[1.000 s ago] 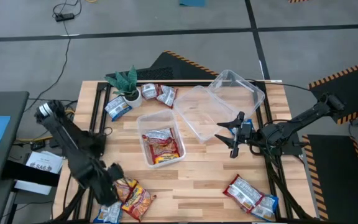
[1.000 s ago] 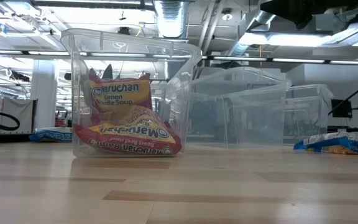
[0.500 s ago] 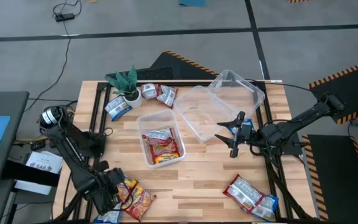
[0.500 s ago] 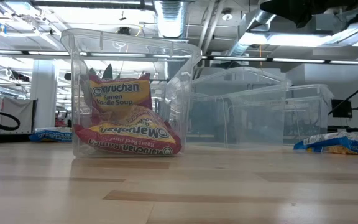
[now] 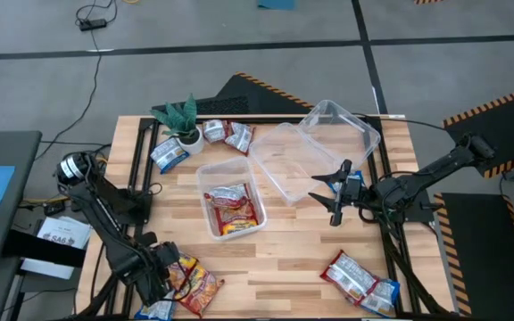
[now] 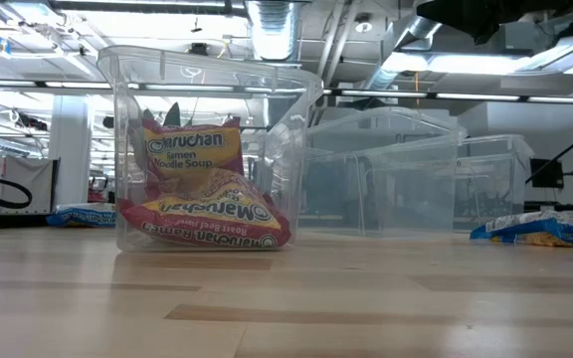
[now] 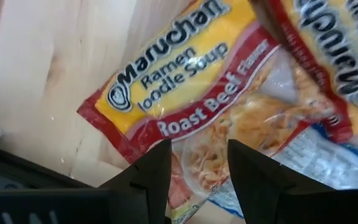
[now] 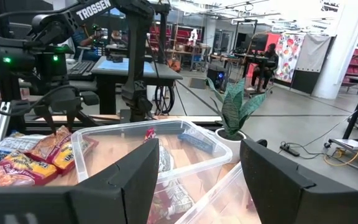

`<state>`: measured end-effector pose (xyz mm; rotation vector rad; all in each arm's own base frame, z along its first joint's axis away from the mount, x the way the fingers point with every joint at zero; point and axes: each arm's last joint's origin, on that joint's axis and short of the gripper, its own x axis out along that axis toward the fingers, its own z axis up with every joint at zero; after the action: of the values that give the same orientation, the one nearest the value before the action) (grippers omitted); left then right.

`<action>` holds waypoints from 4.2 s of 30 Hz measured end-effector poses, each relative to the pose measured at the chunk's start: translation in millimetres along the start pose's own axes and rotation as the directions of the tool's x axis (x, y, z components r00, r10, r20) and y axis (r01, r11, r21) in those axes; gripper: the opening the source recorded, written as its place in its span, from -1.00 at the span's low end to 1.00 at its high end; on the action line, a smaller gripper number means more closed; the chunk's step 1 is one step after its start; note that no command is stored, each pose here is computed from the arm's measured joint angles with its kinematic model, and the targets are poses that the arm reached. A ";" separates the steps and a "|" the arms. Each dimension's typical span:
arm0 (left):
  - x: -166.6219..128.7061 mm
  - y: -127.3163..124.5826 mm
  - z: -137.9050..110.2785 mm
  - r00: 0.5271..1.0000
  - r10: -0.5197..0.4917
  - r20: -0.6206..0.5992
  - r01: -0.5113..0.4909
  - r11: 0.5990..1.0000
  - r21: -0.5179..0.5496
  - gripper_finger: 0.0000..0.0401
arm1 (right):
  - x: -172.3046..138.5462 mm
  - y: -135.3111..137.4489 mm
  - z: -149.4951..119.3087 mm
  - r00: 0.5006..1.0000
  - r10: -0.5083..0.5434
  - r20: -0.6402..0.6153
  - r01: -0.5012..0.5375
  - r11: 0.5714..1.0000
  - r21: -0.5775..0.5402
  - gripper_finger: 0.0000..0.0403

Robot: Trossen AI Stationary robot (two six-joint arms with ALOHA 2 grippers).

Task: Sort Maruchan noodles
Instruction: Put the red noodle pack into the middle bin

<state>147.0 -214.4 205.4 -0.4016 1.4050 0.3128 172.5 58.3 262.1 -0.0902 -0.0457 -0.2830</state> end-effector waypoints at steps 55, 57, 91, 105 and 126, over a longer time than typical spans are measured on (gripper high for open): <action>-49.7 42.2 19.1 0.944 -0.240 0.227 0.240 0.970 0.025 -1.00 | 0.0 0.0 0.0 1.000 0.001 0.000 -0.001 1.000 0.001 0.23; -49.7 42.1 19.1 0.944 -0.240 0.226 0.244 0.970 0.012 -1.00 | 0.0 0.0 0.0 1.000 0.001 0.000 -0.001 1.000 0.001 0.23; -27.9 44.9 23.1 0.944 -0.262 0.198 0.286 0.952 -0.105 -0.10 | 0.0 0.0 0.0 1.000 0.002 0.000 -0.002 1.000 0.001 0.23; -24.0 30.2 23.2 0.931 -0.350 0.103 0.364 0.882 -0.300 -0.10 | -0.1 0.2 -1.7 1.000 0.004 -0.014 -0.004 1.000 -0.011 0.23; 23.6 13.3 20.2 0.992 0.128 -0.011 -0.128 0.979 -0.158 -0.10 | -0.1 0.2 -1.9 1.000 0.004 -0.016 -0.004 1.000 0.005 0.23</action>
<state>162.3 -194.1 183.2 -0.4419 1.4139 0.5319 172.6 58.3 260.2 -0.0828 -0.0305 -0.2799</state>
